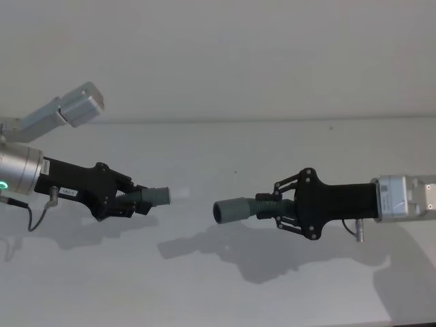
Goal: Use both hands to pick up one end of the pipe from the table, align the ends, and insert them.
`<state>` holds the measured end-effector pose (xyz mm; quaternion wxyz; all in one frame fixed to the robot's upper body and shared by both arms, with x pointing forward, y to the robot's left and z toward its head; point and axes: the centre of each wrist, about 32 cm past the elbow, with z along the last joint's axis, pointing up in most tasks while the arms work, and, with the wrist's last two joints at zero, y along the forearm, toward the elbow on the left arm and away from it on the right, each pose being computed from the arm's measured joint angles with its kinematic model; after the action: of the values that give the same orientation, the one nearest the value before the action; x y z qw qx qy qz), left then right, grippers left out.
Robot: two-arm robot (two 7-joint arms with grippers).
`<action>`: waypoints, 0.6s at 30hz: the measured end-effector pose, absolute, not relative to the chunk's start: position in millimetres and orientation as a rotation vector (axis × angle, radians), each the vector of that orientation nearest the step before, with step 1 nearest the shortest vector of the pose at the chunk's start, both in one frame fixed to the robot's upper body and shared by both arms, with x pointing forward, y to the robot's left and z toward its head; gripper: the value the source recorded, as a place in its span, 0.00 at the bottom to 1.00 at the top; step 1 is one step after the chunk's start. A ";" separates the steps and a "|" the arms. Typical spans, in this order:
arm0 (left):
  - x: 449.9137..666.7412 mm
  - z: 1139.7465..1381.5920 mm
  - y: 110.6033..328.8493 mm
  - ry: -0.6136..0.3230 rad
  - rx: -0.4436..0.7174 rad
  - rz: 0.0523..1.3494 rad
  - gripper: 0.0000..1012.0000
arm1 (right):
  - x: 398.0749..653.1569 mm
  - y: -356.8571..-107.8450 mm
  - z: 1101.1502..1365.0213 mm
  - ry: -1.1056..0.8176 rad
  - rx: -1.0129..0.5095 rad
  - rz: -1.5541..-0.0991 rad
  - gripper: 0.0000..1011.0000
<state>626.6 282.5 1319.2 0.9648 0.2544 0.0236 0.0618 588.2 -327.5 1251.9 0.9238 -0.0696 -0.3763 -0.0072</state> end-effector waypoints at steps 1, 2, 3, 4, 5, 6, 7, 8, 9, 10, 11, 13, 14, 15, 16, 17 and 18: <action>626.6 1319.1 282.5 0.048 0.515 0.125 0.33 | 588.2 -327.5 1251.9 -0.772 -0.143 -0.015 0.20; 626.6 1319.2 282.5 0.048 0.515 0.125 0.33 | 589.1 -327.4 1252.8 -0.781 -0.152 -0.017 0.20; 626.6 1319.2 282.5 0.048 0.515 0.125 0.33 | 589.4 -327.4 1253.3 -0.787 -0.158 -0.018 0.20; 626.6 1319.2 282.5 0.048 0.515 0.125 0.33 | 590.0 -327.3 1253.8 -0.794 -0.167 -0.022 0.20; 626.6 1319.2 282.5 0.048 0.515 0.125 0.33 | 590.2 -327.3 1254.1 -0.797 -0.170 -0.024 0.20; 626.6 1319.2 282.5 0.048 0.515 0.125 0.33 | 590.5 -327.2 1254.4 -0.801 -0.174 -0.026 0.20; 626.6 1319.2 282.5 0.048 0.515 0.125 0.33 | 590.8 -327.1 1254.7 -0.805 -0.179 -0.028 0.20; 626.6 1319.2 282.5 0.048 0.515 0.125 0.33 | 591.1 -327.2 1254.9 -0.809 -0.185 -0.035 0.20; 626.6 1319.2 282.5 0.048 0.515 0.125 0.33 | 591.3 -327.2 1255.1 -0.812 -0.189 -0.037 0.20; 626.6 1319.2 282.5 0.048 0.515 0.125 0.33 | 591.7 -327.4 1255.5 -0.818 -0.195 -0.043 0.20; 626.6 1319.1 282.5 0.048 0.515 0.125 0.33 | 591.8 -327.6 1255.6 -0.820 -0.198 -0.047 0.20; 626.6 1319.2 282.5 0.048 0.515 0.125 0.33 | 592.0 -327.8 1255.5 -0.824 -0.203 -0.053 0.20; 626.6 1319.1 282.5 0.048 0.515 0.125 0.33 | 592.3 -327.9 1255.4 -0.828 -0.207 -0.060 0.20; 626.6 1319.2 282.5 0.048 0.515 0.125 0.33 | 592.4 -328.0 1255.3 -0.829 -0.208 -0.063 0.20; 626.6 1319.2 282.5 0.048 0.515 0.125 0.33 | 592.5 -327.9 1255.3 -0.832 -0.210 -0.066 0.20; 626.6 1319.2 282.5 0.048 0.515 0.125 0.33 | 592.7 -327.9 1255.2 -0.833 -0.211 -0.069 0.20; 626.6 1319.2 282.5 0.048 0.515 0.125 0.33 | 592.8 -327.8 1254.8 -0.836 -0.214 -0.072 0.20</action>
<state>626.6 282.5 1319.2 0.9648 0.2544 0.0236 0.0618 592.8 -327.8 1254.8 0.9078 -0.1036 -0.4050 -0.0351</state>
